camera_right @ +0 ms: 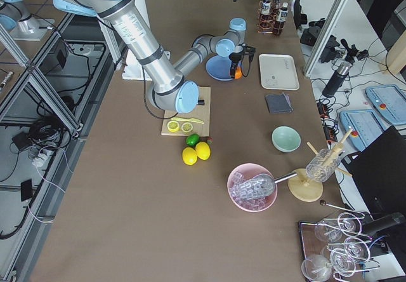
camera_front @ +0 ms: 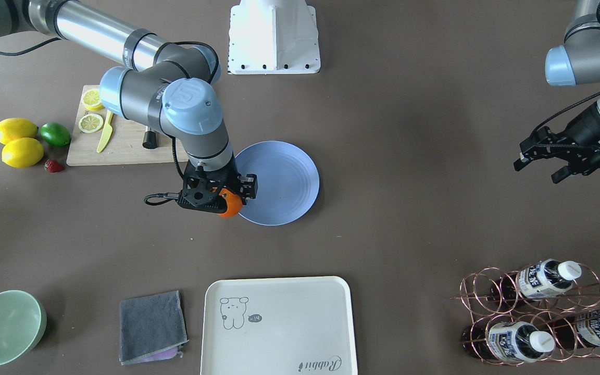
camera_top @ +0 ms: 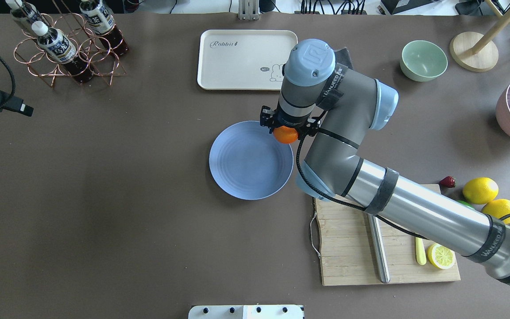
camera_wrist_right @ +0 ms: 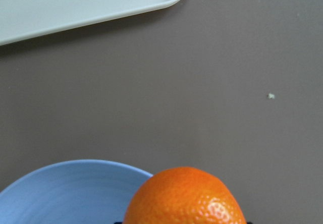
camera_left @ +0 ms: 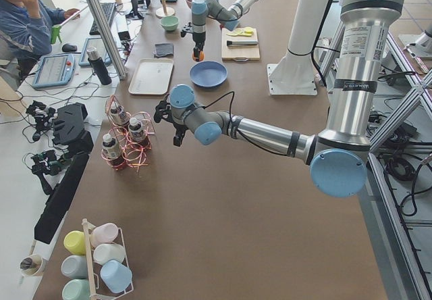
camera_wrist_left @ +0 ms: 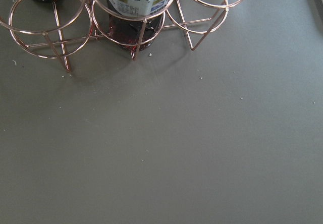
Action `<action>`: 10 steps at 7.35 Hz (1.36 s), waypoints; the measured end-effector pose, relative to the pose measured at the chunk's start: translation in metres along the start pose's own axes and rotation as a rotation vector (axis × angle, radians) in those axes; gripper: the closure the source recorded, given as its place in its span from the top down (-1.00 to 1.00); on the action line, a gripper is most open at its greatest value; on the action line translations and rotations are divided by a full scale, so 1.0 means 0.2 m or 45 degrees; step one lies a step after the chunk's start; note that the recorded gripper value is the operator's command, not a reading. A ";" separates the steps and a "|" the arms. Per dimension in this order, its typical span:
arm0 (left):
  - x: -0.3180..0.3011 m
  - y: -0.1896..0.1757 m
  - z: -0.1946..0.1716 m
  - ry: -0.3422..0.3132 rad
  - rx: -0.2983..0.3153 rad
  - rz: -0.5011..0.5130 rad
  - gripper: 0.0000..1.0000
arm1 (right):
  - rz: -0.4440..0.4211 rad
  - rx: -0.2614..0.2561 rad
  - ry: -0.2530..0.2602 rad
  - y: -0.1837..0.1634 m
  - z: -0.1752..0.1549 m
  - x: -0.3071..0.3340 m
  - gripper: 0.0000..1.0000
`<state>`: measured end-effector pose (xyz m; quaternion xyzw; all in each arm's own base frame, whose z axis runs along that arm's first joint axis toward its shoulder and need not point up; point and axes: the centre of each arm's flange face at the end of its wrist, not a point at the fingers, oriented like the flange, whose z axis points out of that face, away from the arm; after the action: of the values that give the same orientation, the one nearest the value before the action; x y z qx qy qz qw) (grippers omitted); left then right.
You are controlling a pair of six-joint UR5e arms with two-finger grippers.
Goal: Pick orange to plate
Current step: 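Carry the tangerine with the right gripper onto the blue plate and release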
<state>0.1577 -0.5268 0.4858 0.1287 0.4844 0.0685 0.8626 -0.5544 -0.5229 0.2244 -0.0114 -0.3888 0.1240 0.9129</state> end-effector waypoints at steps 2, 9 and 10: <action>0.00 0.00 0.00 0.001 -0.001 0.000 0.96 | 0.032 0.014 0.028 0.20 0.10 -0.23 -1.00; -0.10 0.09 0.02 -0.019 -0.035 -0.047 0.96 | 0.008 0.022 0.013 0.27 0.09 -0.29 1.00; -0.22 0.15 -0.01 -0.044 -0.040 -0.090 0.96 | 0.008 0.019 -0.004 0.22 0.03 -0.28 1.00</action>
<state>0.1342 -0.5077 0.5296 0.0990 0.4724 0.0433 0.8747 -0.6055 -0.4940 0.1834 -0.0055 -0.3893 0.1298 0.9119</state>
